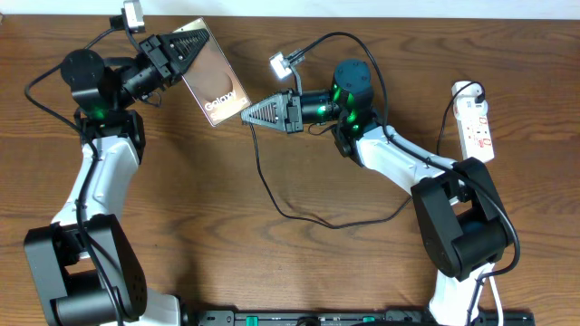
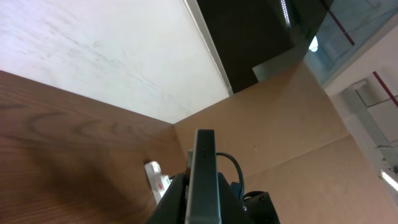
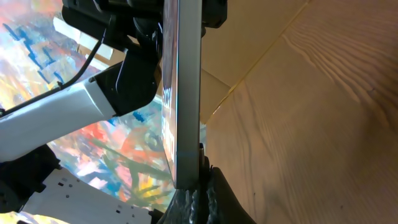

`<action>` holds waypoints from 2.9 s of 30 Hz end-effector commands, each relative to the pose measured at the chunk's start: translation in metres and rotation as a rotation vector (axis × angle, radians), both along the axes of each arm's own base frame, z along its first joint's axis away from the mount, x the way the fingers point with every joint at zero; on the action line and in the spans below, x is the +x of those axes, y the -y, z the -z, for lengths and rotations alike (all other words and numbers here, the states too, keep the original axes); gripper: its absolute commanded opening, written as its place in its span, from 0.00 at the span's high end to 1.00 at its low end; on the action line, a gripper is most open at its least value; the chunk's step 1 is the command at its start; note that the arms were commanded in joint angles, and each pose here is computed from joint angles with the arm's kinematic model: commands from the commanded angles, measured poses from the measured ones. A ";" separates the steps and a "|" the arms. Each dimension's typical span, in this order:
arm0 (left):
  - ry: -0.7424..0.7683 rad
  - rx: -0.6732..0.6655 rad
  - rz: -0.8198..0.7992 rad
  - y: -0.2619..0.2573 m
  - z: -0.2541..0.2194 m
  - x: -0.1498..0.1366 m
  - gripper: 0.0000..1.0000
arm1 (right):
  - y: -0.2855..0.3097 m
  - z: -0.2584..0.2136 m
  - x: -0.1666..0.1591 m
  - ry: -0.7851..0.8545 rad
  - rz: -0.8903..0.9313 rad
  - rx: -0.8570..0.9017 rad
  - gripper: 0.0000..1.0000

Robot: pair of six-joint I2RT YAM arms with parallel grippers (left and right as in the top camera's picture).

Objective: Plug charger to phone and switch on socket

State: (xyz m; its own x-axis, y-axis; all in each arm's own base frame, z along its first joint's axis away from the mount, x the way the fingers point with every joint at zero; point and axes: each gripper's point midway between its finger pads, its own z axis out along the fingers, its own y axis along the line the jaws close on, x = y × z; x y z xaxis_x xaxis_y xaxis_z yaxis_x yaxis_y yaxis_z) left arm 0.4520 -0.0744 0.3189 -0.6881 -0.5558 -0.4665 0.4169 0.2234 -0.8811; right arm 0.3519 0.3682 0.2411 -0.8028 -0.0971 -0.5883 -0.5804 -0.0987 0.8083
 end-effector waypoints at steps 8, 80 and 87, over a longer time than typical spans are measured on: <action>0.052 0.001 -0.046 -0.004 -0.019 0.003 0.93 | -0.007 -0.002 -0.007 0.009 -0.027 0.004 0.99; 0.096 0.043 0.026 0.013 -0.017 -0.006 0.92 | -0.011 0.004 -0.018 0.004 -0.078 -0.012 0.99; 0.114 0.056 0.021 0.012 -0.017 -0.006 0.93 | -0.011 0.004 -0.019 0.001 -0.080 -0.013 0.99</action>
